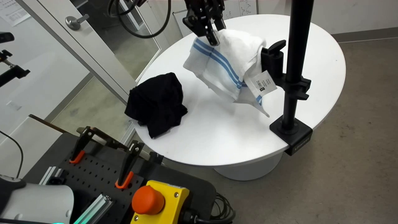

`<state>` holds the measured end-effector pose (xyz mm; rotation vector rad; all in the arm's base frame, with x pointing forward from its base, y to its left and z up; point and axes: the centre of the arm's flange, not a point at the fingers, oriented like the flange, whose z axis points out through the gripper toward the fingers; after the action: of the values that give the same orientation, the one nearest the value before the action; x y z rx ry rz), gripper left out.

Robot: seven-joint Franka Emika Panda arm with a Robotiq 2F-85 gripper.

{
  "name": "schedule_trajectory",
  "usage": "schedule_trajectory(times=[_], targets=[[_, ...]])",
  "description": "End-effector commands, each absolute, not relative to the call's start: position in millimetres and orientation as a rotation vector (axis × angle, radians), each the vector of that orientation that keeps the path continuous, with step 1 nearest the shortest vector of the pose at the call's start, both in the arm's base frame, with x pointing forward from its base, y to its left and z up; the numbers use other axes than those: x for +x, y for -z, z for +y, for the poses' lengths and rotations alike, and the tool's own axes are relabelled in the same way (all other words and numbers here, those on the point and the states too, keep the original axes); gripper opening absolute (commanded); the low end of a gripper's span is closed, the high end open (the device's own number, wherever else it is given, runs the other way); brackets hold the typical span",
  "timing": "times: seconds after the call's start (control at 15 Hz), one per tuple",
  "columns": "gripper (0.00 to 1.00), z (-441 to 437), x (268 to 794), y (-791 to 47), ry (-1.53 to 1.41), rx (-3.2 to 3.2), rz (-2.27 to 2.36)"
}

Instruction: Remove the white towel from the black stand

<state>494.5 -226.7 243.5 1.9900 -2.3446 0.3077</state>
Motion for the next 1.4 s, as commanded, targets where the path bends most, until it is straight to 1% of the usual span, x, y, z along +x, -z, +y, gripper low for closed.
schedule_trajectory(times=[0.0,0.13,0.2,0.6,1.0,1.33], targets=[[0.14,-226.6,500.9,-244.2,-0.332,1.993,-2.33],[0.02,-226.4,502.1,-245.4,-0.335,1.994,-2.333],[0.0,-226.1,501.9,-245.4,-0.335,1.995,-2.332],[0.01,-223.7,501.5,-259.5,-0.351,2.005,-2.36],[0.01,-210.3,504.5,-325.3,-0.475,2.096,-2.407],[0.01,-175.8,509.2,-384.5,-0.583,2.262,-2.412]])
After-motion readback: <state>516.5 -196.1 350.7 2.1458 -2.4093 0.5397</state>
